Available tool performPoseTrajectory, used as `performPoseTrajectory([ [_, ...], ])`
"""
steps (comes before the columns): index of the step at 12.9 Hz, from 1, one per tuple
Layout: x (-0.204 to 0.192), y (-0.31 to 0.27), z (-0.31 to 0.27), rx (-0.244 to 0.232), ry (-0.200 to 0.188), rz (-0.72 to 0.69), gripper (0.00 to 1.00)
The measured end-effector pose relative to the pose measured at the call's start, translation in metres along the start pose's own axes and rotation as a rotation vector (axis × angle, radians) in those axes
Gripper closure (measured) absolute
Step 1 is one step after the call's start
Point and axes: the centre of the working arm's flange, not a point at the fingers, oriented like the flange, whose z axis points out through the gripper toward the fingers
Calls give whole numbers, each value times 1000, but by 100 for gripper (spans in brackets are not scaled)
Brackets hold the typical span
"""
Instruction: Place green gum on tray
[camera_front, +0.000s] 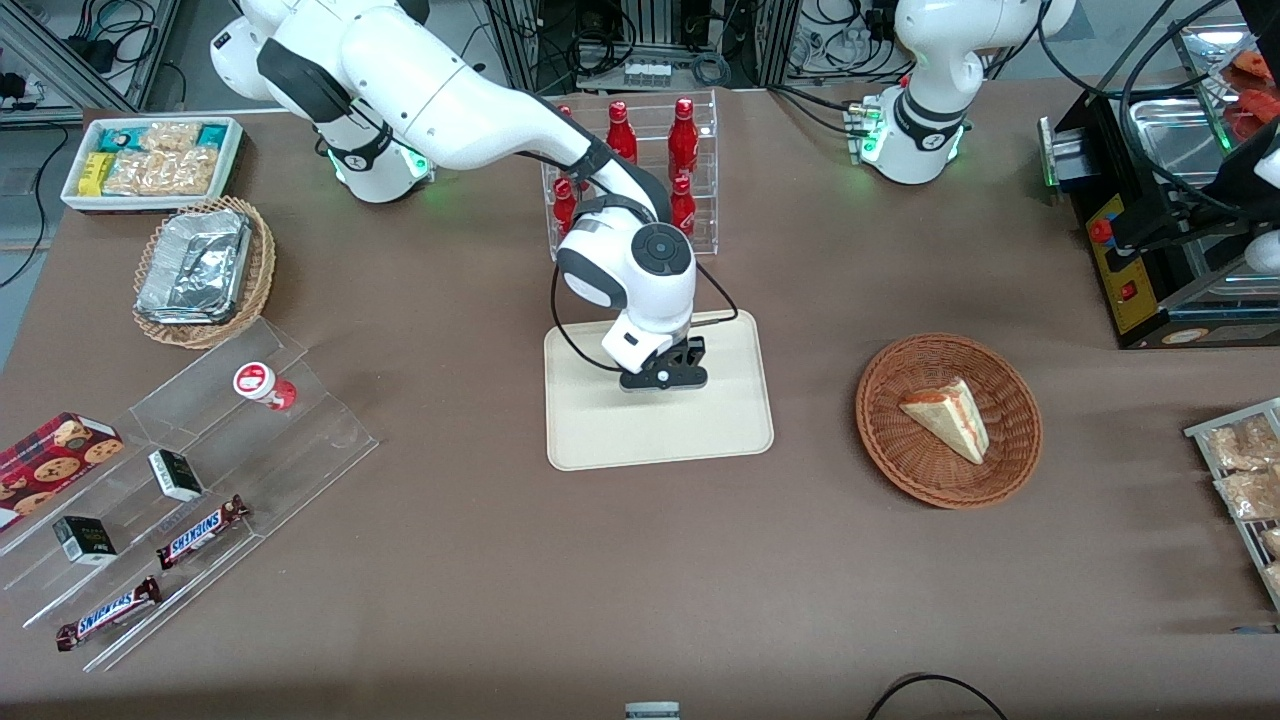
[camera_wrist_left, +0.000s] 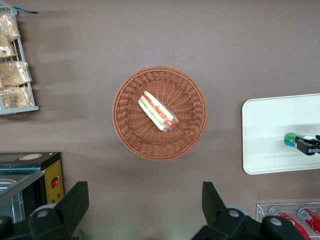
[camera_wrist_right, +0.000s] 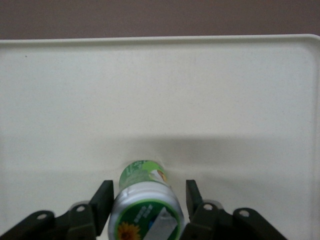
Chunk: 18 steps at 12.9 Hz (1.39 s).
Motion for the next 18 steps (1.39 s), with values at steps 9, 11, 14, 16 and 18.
performPoseTrajectory([
  [9,49,30,-87,51,95,78,0],
  [11,53,54,-131,31,115,101,0],
  [14,56,108,-204,27,88,125,0],
  [16,58,153,-247,19,32,103,0],
  [18,63,208,-287,28,0,108,0],
])
